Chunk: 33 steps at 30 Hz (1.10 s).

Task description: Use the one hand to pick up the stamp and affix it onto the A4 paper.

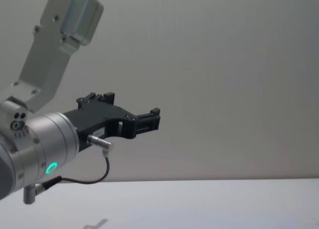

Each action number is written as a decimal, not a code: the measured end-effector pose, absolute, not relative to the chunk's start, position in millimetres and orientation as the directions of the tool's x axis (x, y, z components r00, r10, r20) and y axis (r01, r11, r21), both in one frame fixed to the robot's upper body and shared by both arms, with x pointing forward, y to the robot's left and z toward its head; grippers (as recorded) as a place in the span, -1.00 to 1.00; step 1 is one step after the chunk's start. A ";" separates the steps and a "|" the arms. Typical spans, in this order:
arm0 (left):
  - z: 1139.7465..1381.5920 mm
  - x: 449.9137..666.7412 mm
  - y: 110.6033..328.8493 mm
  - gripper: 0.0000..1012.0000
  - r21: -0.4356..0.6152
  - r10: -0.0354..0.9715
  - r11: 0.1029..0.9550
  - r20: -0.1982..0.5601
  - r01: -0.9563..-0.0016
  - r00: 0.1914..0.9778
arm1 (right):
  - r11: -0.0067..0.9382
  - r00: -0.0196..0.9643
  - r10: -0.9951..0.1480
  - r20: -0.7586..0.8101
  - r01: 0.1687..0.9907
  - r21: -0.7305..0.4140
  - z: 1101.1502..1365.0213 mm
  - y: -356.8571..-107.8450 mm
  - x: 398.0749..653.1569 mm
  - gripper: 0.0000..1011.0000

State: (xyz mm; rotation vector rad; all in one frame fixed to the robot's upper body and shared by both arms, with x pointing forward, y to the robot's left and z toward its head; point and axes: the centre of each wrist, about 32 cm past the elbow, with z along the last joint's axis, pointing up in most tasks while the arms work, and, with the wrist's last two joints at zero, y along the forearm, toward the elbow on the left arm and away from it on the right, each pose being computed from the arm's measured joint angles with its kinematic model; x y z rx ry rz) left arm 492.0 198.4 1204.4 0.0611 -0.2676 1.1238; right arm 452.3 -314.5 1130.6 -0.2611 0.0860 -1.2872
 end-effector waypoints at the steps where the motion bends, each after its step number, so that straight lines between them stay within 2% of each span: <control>1: 1204.4 492.0 198.4 0.98 -0.086 0.882 0.434 0.242 -0.897 0.404 | 0.253 0.279 -0.957 0.083 0.937 -0.241 1130.3 -314.9 452.8 -0.56; 33: 1204.4 492.0 198.4 0.98 -0.086 0.882 0.434 0.243 -0.897 0.404 | 0.243 0.281 -0.954 0.101 0.928 -0.284 1118.6 -313.9 460.0 -0.56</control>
